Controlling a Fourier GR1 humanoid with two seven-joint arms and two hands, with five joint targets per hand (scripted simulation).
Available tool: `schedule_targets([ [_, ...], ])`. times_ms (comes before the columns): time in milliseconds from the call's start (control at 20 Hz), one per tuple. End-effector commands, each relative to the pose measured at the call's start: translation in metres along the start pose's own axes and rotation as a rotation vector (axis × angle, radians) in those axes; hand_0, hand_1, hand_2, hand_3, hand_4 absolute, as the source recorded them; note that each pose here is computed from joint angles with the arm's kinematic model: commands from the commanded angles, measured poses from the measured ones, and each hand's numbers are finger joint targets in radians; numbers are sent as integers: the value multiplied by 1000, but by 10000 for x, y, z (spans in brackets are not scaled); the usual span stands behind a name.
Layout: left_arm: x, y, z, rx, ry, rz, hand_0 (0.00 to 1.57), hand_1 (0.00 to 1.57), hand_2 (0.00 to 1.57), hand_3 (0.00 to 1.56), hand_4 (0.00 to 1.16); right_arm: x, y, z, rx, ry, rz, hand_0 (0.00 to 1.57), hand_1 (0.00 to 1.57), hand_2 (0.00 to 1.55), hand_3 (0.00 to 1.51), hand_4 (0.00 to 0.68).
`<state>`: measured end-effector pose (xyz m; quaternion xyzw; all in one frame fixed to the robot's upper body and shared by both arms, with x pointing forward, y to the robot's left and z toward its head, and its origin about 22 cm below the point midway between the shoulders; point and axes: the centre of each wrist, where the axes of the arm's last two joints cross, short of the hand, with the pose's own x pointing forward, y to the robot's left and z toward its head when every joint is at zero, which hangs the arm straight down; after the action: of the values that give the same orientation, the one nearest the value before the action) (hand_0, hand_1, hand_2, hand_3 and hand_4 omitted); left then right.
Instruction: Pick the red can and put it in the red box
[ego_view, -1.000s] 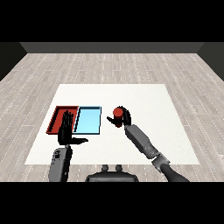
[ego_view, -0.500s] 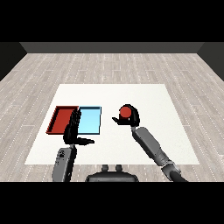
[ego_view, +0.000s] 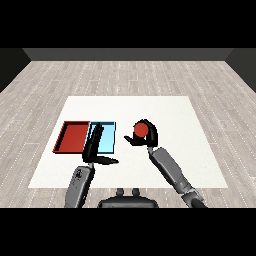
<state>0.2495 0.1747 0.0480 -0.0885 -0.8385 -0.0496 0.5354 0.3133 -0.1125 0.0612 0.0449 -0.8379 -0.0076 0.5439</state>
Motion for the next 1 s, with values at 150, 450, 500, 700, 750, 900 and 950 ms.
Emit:
schedule_targets([
  [150, -56, -226, -109, -39, 61, -11, 0, 0, 0, 0, 0, 159, -74, 148, 25, -62, -22, 1420, 1420, 1415, 1397, 630],
  [450, -281, -462, -79, -67, 124, 18, 0, 0, 0, 0, 0, 247, -67, 184, 55, -93, -34, 1442, 1442, 1430, 1395, 616],
  [500, -283, -463, -122, -50, 137, -2, 0, 0, 0, 0, 0, 103, 117, 122, 26, -99, -40, 1443, 1443, 1431, 1397, 616],
  [700, -372, -708, -164, -42, 141, -12, 0, 0, 0, 0, 0, 406, 93, 60, 44, -107, -31, 1449, 1449, 1442, 1397, 647],
  [750, -538, -575, -158, -66, 166, 7, 0, 0, 0, 0, 0, 317, 231, 48, 64, -108, -29, 1451, 1451, 1442, 1395, 651],
  [900, -582, -418, -127, -73, 168, 38, 0, 0, 0, 0, 0, 126, 207, 180, 64, -110, -45, 1467, 1467, 1443, 1392, 658],
  [950, -512, -543, -4, -54, 202, 12, 0, 0, 0, 0, 0, 372, 94, 194, 55, -135, -48, 1472, 1472, 1445, 1393, 652],
])
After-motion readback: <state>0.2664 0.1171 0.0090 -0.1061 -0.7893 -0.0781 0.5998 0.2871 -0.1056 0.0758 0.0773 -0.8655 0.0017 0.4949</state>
